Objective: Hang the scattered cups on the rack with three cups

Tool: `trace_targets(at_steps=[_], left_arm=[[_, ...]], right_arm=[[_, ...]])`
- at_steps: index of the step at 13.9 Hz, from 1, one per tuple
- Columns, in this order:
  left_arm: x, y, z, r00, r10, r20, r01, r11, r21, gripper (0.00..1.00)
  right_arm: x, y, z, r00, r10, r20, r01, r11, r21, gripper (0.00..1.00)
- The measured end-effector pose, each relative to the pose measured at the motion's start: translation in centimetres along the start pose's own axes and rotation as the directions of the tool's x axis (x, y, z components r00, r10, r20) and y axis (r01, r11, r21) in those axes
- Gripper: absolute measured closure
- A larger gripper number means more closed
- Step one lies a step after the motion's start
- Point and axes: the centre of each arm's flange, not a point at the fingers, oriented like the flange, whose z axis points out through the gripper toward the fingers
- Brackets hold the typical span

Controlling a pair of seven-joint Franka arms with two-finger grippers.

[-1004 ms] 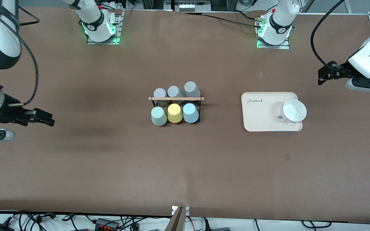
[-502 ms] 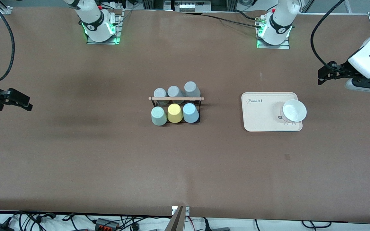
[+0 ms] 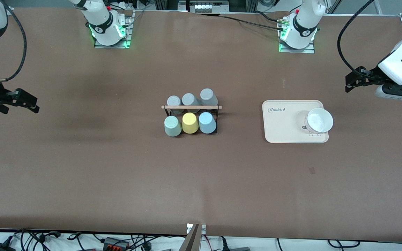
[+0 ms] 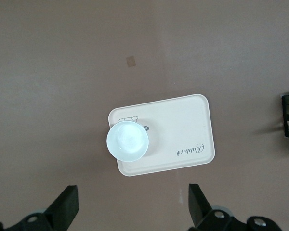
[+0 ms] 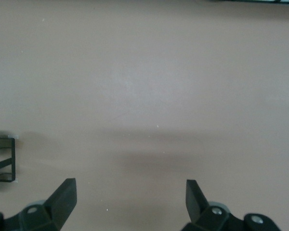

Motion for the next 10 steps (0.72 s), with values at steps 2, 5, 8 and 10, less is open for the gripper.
trace_targets(at_steps=[2,5,8,10], left_arm=[[0.0,0.0,0.0,1.0,-0.001,0.0,0.001,1.0,0.0,0.0],[0.0,-0.2,0.0,1.0,-0.003,0.0,0.003,1.0,0.0,0.0],[0.0,-0.3,0.0,1.0,-0.006,0.0,0.006,1.0,0.0,0.0],[0.0,-0.4,0.0,1.0,-0.006,0.001,0.006,1.0,0.0,0.0]], right_arm=[[-1.7,0.0,0.3,1.0,-0.001,0.006,0.001,1.0,0.003,0.0],[-2.6,-0.1,-0.3,1.0,-0.001,0.006,0.001,1.0,0.004,0.0],[-2.8,0.3,-0.4,1.0,0.005,0.01,-0.005,1.0,0.004,0.0],[-2.9,0.7,-0.4,1.0,0.013,0.014,-0.013,1.0,0.004,0.0]])
